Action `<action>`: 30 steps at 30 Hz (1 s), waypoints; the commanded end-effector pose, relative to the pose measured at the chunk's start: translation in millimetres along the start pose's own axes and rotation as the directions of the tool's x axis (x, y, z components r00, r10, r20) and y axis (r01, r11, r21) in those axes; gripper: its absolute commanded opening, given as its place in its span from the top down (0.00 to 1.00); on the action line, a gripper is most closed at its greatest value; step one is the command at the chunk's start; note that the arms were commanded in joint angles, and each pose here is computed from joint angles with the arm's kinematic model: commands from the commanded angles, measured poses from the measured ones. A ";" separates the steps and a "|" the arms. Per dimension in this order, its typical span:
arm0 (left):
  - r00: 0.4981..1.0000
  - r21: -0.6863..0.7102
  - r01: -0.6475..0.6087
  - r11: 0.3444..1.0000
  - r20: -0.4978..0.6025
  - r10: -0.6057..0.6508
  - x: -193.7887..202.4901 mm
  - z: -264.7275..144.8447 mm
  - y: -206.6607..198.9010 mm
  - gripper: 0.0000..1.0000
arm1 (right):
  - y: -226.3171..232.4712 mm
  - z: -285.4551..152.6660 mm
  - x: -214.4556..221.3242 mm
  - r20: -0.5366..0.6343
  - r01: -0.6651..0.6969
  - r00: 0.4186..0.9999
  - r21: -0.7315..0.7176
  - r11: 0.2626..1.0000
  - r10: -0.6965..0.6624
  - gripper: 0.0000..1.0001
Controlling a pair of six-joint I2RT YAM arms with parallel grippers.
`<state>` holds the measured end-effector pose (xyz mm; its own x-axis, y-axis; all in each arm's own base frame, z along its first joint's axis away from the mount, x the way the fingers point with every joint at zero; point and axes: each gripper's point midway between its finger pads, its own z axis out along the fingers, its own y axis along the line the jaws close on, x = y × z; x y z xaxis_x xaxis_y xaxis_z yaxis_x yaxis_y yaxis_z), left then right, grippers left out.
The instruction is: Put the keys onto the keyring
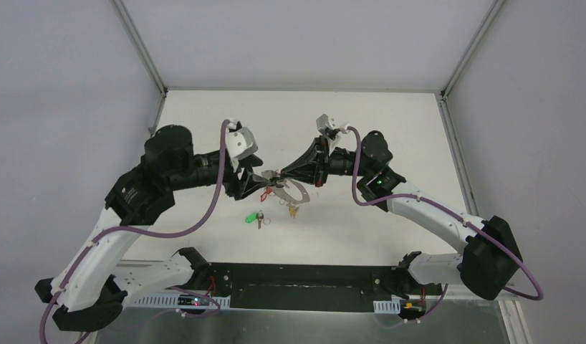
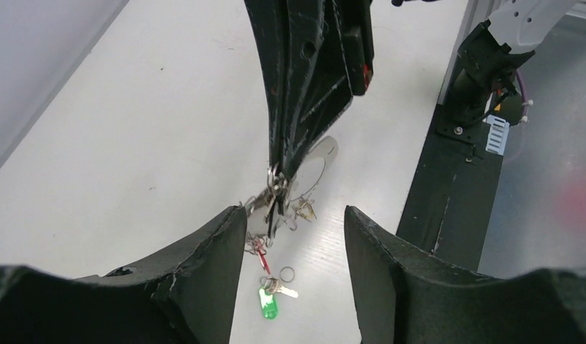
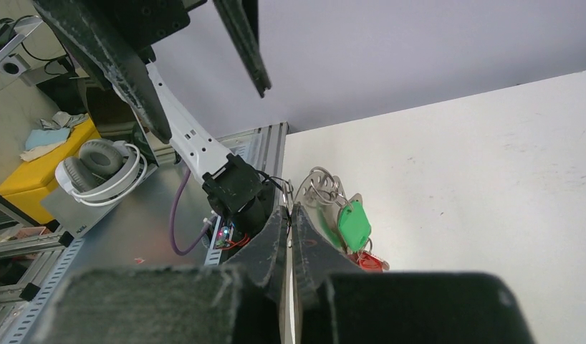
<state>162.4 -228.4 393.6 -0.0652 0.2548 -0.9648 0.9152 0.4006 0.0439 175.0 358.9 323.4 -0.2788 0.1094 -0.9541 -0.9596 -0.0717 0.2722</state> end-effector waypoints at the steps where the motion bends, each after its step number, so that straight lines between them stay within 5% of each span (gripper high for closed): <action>1: 0.976 -0.010 -0.002 1.000 0.216 0.004 -11.4 -1.4 -5.5 0.46 | 17.5 -3.7 -27.9 0.078 0.075 0.994 -0.020 0.997 -0.073 1.00; 8: 0.923 -0.006 0.002 1.000 0.384 0.000 2.8 -8.7 -15.8 0.57 | 21.9 -6.6 -26.6 0.077 0.076 0.994 -0.027 0.997 -0.074 1.00; 30: 0.921 -0.035 0.036 0.999 0.390 -0.020 25.8 17.7 -1.9 0.72 | 25.2 -8.4 -25.0 0.072 0.084 0.994 -0.038 0.996 -0.081 1.00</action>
<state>162.1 -235.8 352.8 0.0481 -0.0782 -0.9958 0.9013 0.4331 0.0095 168.3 352.7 324.4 -0.2779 0.1133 -0.9539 -0.9598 -0.0728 0.2709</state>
